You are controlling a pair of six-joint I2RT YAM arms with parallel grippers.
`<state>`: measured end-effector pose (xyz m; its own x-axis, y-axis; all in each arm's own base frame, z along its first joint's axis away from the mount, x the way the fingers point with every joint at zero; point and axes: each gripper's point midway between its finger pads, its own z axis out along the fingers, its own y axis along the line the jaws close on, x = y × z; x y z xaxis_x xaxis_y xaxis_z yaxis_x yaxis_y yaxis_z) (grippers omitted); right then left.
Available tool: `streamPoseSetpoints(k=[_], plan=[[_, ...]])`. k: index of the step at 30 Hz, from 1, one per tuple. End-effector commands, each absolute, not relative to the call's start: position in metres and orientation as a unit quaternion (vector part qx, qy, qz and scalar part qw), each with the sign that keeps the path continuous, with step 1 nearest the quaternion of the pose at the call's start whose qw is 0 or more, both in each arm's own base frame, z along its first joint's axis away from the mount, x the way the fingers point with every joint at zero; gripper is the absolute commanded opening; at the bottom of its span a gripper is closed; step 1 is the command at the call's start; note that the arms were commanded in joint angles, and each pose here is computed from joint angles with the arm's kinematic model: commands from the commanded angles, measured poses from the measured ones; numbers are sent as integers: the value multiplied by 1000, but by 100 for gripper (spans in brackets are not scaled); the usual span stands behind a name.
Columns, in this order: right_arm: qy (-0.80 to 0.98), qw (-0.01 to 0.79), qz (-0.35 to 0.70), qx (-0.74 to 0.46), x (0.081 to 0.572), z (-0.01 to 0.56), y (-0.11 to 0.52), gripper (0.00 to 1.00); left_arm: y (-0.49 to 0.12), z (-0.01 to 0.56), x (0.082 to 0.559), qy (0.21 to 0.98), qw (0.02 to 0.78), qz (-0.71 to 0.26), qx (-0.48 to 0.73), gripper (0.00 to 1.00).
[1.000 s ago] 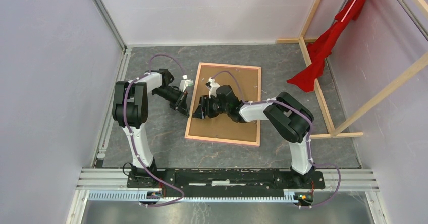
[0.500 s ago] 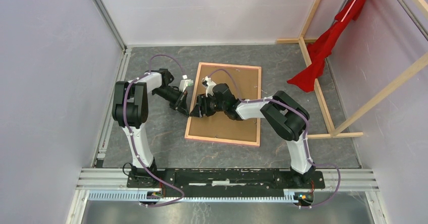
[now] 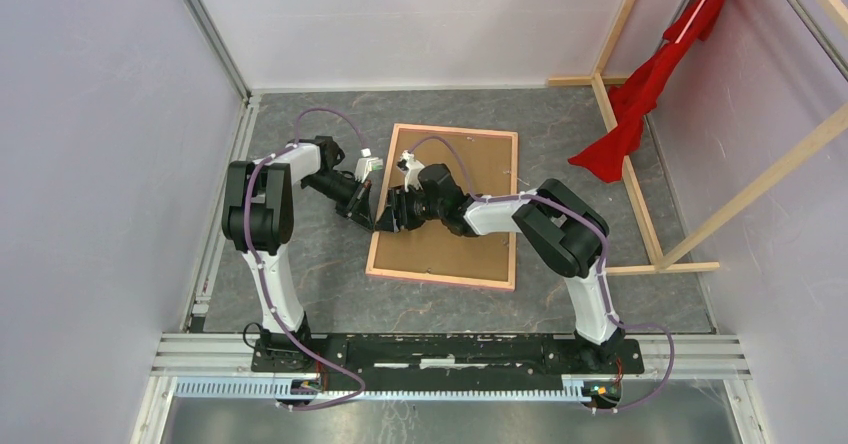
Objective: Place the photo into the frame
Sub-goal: Install the photo frame at the center of the board.
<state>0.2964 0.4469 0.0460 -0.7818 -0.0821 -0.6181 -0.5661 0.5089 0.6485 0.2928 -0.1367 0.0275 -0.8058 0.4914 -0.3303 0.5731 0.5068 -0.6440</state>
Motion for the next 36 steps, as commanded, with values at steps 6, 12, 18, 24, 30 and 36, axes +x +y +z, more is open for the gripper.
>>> streamPoseSetpoints(k=[6, 12, 18, 24, 30, 36], plan=[[817, 261, 465, -219, 294, 44, 459, 60, -130, 22, 304, 873, 73, -354, 327, 8], [819, 260, 464, -216, 296, 40, 460, 60, -130, 23, 302, 873, 70, -355, 327, 8], [823, 262, 457, -212, 298, 31, 458, 60, -129, 22, 302, 873, 69, -354, 328, 8], [821, 255, 466, -211, 296, 27, 460, 59, -129, 24, 303, 873, 69, -352, 332, 8], [815, 248, 475, -219, 292, 29, 462, 58, -129, 24, 303, 874, 69, -349, 332, 8], [805, 272, 481, -217, 306, 52, 454, 59, -128, 29, 307, 874, 72, -345, 335, 7]])
